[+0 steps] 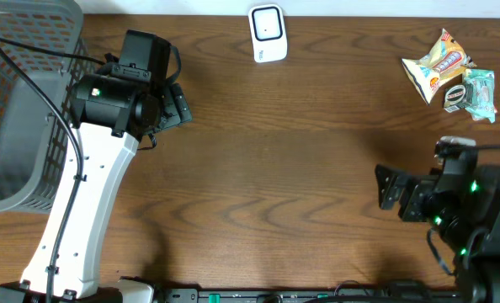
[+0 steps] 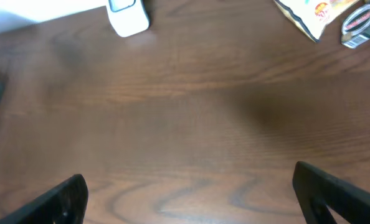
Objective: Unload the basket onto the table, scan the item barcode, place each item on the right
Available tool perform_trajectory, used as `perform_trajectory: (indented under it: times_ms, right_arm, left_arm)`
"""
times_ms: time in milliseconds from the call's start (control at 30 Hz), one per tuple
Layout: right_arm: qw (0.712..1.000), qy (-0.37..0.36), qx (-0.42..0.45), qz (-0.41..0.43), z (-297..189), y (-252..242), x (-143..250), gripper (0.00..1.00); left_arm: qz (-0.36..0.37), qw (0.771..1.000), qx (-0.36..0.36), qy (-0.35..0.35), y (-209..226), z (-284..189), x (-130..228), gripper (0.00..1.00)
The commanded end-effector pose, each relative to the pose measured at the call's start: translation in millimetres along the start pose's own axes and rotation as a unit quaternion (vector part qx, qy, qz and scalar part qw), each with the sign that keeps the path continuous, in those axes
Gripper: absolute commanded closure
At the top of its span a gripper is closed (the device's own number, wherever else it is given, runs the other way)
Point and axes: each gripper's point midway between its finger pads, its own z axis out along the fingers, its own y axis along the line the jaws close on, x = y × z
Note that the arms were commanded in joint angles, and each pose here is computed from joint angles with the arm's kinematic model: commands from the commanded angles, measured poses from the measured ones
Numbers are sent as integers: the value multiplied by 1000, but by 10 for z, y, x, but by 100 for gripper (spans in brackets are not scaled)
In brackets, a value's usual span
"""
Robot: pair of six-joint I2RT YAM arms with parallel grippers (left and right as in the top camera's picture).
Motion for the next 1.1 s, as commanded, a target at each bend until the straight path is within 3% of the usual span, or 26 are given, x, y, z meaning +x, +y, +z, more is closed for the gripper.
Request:
perform_trajectory:
  times_ms: [0, 467, 767, 1067]
  right_arm:
    - [997, -64, -23, -45, 76, 41, 25, 1]
    - [960, -261, -49, -83, 378, -58, 205, 1]
    - [937, -338, -27, -83, 456, -203, 299, 1]
    - [932, -351, -30, -84, 608, -223, 369, 1]
  left_arm:
    - [3, 1000, -5, -4, 24, -10, -29, 2]
    - [3, 1000, -5, -4, 24, -10, -28, 2]
    - [3, 1000, -5, -4, 24, -10, -28, 2]
    - [3, 1000, -5, -4, 24, -10, -28, 2]
